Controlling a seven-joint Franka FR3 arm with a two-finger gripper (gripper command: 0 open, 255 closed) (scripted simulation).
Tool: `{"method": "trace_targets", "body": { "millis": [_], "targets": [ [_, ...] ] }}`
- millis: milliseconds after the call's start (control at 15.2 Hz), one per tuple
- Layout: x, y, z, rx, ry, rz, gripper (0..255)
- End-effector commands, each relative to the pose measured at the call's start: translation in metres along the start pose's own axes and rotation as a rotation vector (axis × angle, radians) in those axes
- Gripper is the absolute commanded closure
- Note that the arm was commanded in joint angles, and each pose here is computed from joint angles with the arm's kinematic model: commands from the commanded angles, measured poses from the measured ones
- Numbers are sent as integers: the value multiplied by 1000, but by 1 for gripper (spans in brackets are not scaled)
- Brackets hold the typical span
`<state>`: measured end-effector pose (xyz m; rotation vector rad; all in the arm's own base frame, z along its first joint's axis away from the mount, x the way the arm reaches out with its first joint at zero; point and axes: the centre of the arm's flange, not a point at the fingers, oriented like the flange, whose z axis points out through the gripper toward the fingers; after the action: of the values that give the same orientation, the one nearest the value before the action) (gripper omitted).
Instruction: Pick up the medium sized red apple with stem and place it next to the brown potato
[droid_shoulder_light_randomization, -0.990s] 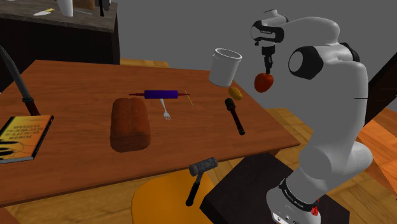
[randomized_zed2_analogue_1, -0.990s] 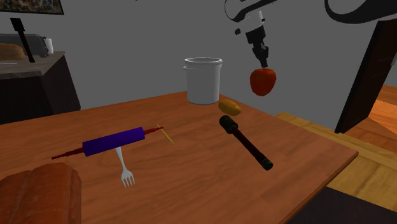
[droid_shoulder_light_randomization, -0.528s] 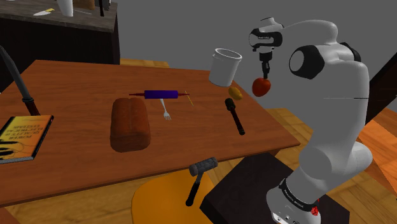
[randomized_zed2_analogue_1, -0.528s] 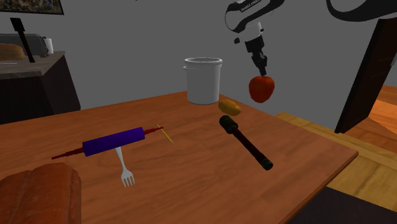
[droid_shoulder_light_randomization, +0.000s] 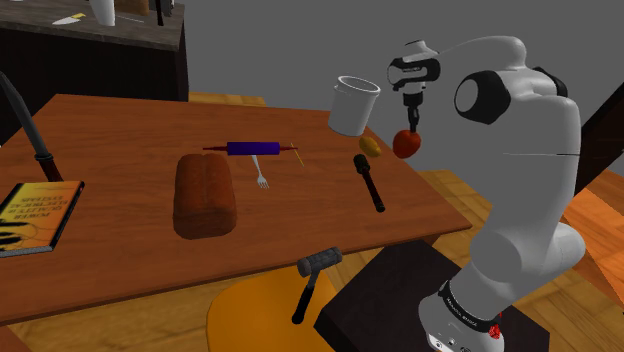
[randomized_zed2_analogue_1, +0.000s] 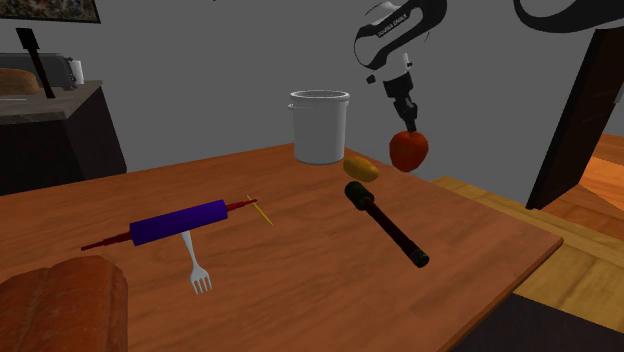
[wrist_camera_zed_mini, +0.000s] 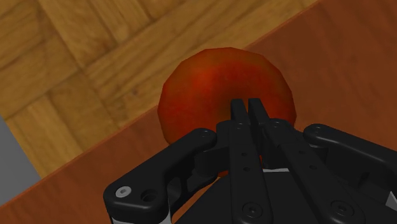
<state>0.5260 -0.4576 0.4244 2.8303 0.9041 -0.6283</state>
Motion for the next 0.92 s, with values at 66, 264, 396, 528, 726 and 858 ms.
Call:
{"method": "trace_targets", "body": {
  "millis": [66,264,396,528,726,858],
  "targets": [
    [6,1,14,-1,0,0,255],
    [6,1,14,-1,0,0,255],
    [6,1,14,-1,0,0,255],
    [6,1,14,-1,0,0,255],
    [6,1,14,-1,0,0,0],
    [6,1,14,-1,0,0,0]
  ]
}}
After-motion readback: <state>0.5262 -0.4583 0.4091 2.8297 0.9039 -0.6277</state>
